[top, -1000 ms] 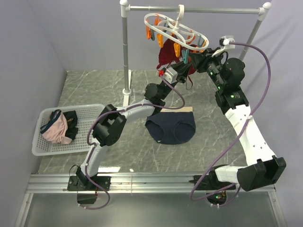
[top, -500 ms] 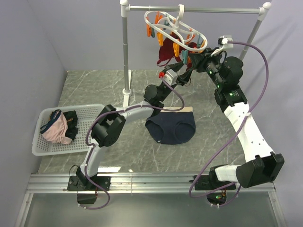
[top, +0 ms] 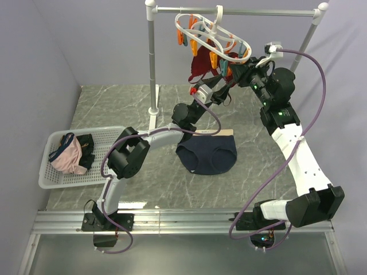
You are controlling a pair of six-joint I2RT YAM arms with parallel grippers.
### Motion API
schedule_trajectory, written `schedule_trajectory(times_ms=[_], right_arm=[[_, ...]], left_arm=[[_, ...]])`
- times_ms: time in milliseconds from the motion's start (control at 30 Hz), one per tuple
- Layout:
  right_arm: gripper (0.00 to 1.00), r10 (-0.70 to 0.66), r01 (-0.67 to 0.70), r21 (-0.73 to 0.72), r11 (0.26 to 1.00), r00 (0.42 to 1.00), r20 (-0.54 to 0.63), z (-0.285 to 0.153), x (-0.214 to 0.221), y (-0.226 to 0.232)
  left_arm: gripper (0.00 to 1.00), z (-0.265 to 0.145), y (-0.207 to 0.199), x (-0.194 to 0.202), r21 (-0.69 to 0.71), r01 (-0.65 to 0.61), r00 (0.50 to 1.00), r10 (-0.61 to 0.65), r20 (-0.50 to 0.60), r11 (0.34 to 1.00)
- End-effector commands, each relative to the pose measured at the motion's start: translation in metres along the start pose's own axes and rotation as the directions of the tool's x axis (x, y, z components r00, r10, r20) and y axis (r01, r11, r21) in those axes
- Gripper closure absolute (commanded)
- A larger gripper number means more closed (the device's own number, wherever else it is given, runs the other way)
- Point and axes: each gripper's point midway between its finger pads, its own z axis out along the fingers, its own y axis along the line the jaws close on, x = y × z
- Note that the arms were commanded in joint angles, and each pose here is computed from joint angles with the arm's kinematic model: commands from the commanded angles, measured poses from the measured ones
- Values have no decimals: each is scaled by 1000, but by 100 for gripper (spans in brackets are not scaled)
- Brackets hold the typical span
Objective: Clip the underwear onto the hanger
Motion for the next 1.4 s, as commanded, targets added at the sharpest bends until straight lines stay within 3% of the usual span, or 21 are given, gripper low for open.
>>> schedule_trajectory(times_ms=[0, 167, 400, 933, 1367], right_arm=[[100, -10, 10, -4, 1000, 998, 59, -2, -28, 4], [100, -17, 17, 8, 1000, 998, 62, -4, -30, 3], [100, -25, 24, 15, 1000, 998, 57, -4, -29, 1], [100, -43, 42, 27, 999, 998, 52, -5, -28, -1], [100, -58, 58, 16, 998, 997, 47, -9, -25, 0]], left_arm=[[53, 14, 6, -87, -14, 3, 968, 0, 249, 1000], [58, 5, -11, -72, 25, 37, 980, -41, 193, 999], [50, -10, -42, -84, 77, 11, 976, -28, 215, 997], [49, -3, -11, -114, -79, -83, 949, 103, 297, 993], [45, 9, -4, -116, -89, -123, 929, 146, 339, 988]])
